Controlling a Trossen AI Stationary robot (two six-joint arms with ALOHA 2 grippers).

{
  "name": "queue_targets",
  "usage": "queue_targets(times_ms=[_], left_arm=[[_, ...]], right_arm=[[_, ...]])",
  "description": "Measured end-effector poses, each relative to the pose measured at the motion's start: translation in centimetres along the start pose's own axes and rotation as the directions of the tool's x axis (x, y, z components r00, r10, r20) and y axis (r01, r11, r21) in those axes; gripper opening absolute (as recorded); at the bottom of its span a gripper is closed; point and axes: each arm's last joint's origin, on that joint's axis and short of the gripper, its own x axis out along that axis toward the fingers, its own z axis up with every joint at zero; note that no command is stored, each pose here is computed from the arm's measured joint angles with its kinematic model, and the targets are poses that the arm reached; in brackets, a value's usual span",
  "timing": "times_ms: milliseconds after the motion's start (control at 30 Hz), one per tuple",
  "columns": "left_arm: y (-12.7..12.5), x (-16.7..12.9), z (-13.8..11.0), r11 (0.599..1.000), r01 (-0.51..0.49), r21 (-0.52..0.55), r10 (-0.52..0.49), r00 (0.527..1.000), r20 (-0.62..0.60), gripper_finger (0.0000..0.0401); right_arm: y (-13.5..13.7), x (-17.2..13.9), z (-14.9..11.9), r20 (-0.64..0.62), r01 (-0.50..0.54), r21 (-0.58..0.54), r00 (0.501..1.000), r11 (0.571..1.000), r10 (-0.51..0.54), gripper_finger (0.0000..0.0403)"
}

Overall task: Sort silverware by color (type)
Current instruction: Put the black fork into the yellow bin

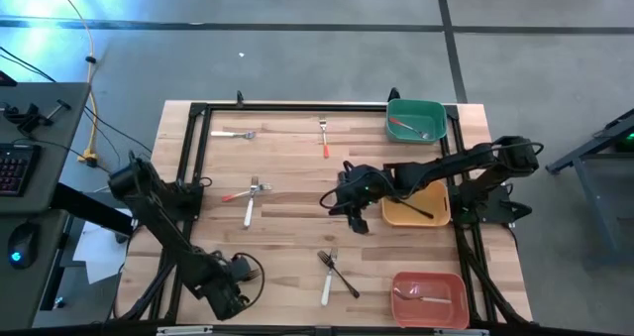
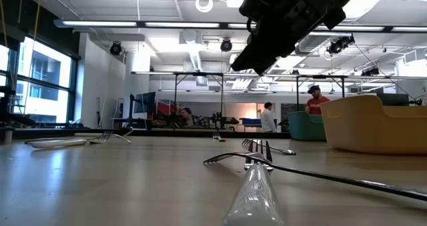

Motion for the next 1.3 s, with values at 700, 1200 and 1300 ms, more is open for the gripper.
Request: queue_targets(times_ms=[700, 1200, 1300], left_arm=[[0.0, -1.8, 0.3, 0.995, 0.089, 0.046, -0.087, 0.996, -0.035, 0.0001], [0.5, -4.6, -0.1, 0.959, 0.152, 0.238, -0.157, 0.988, 0.002, 0.0050], [0.3, -3.2, -0.6, 0.950, 0.093, 0.298, -0.108, 0.994, 0.035, 0.0079]], right_arm=[[0.2, -0.6, 0.4, 0.021, -0.021, 0.012, 1.000, 1.000, 0.021, 0.0000], [-1.0, -4.6, 2.4, 0.141, 0.098, 0.098, 0.984, 0.990, -0.111, 0.0000], [-0.9, -4.5, 2.3, 0.138, 0.136, 0.105, 0.979, 0.985, -0.150, 0.0000]])
